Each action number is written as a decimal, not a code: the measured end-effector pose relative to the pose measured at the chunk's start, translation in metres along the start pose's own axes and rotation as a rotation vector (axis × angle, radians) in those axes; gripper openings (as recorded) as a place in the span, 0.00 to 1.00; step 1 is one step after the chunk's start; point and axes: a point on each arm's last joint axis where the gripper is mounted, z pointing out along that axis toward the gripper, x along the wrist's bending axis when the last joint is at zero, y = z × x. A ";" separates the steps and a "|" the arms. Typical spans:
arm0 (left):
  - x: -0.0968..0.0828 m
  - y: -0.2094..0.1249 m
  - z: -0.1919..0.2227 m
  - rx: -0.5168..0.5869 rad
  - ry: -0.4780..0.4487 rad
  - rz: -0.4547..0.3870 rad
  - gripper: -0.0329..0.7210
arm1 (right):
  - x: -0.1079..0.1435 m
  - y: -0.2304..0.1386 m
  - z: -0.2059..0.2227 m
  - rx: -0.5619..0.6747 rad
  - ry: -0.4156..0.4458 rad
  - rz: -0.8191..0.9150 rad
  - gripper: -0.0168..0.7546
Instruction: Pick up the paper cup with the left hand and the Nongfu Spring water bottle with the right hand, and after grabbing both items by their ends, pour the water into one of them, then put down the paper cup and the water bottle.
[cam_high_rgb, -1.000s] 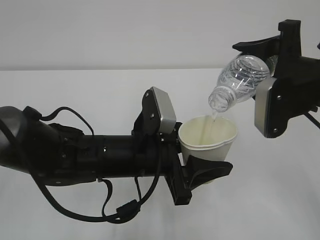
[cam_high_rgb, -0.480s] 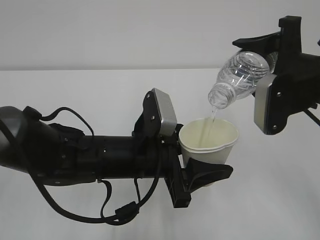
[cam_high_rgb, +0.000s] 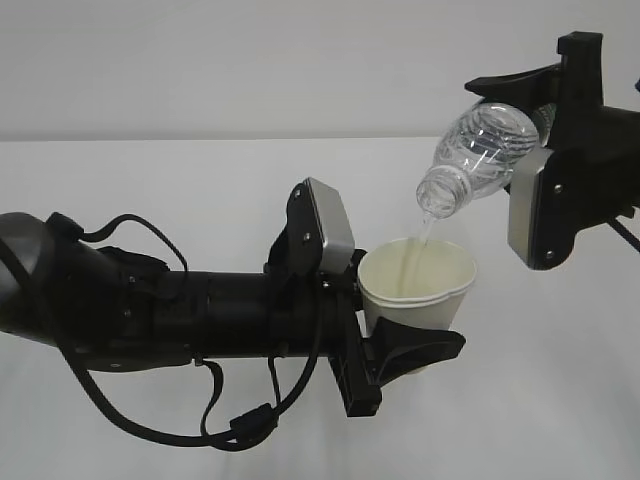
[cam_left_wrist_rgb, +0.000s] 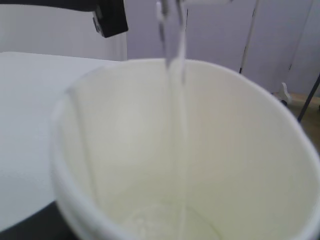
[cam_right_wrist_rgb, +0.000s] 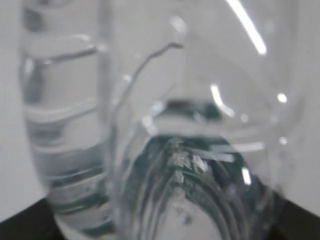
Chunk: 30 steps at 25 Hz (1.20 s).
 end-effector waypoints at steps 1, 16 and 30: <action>0.000 0.000 0.000 0.002 0.001 0.000 0.61 | 0.000 0.000 0.000 0.000 0.000 0.000 0.66; 0.000 -0.001 0.000 0.011 0.005 0.000 0.61 | 0.000 0.000 0.000 0.000 0.000 0.000 0.66; 0.000 -0.001 0.000 0.013 0.005 0.000 0.61 | 0.000 0.000 0.000 0.000 0.000 0.000 0.66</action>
